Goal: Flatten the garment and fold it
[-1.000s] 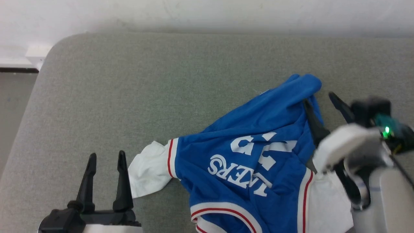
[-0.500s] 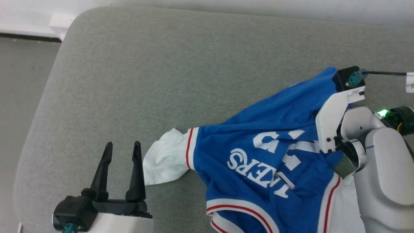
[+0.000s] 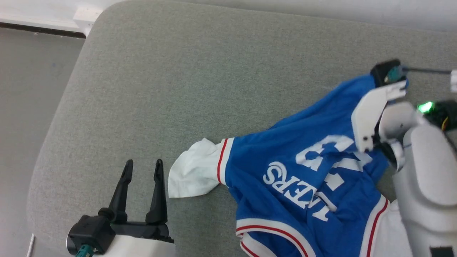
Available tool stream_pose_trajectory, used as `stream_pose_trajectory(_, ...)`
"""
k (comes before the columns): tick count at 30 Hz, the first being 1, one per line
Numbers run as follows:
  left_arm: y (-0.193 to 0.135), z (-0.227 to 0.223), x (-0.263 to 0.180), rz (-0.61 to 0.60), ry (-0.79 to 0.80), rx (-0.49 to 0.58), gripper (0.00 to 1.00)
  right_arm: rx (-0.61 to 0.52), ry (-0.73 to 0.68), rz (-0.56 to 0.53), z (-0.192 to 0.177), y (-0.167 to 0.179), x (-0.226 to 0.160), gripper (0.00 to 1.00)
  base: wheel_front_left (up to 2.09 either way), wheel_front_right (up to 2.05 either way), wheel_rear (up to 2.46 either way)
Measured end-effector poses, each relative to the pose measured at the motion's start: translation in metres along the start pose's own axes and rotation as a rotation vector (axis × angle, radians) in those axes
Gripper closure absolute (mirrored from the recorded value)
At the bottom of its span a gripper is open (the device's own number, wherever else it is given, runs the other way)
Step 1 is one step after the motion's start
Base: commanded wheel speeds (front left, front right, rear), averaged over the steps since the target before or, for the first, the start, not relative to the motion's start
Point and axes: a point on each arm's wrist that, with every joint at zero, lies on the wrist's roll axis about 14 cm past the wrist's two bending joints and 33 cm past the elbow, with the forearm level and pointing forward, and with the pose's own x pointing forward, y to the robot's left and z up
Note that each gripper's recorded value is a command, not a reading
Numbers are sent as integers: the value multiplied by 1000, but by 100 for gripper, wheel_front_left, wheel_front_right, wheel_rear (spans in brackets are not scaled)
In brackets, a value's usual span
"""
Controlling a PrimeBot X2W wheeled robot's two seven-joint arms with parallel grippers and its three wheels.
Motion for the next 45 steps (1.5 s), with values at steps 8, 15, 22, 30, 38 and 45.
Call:
stream_pose_trajectory(8, -7, -3, 9, -17, 3, -19, 0, -190, -275, -94, 118, -36, -15, 100, 0, 0, 0)
stream_pose_trajectory(15, -7, -12, 20, -12, 27, -34, 0, -387, -401, -140, 181, -46, -1, 100, 0, 0, 0)
stream_pose_trajectory(22, -4, -30, 27, -7, 81, -36, 0, -544, -466, -77, 204, -11, 40, 100, 0, 0, 0)
stream_pose_trajectory(30, -3, -43, 36, -1, 118, -29, 0, -538, -271, 23, 143, 16, 107, 0, 0, 0, 0)
stream_pose_trajectory(38, 1, -41, 38, 4, 111, -17, 0, -462, -321, 67, 150, 25, 100, 0, 0, 0, 0)
stream_pose_trajectory(45, -5, -29, 37, -23, 68, -8, 0, -297, -485, 28, 184, -7, 55, 0, 0, 0, 0)
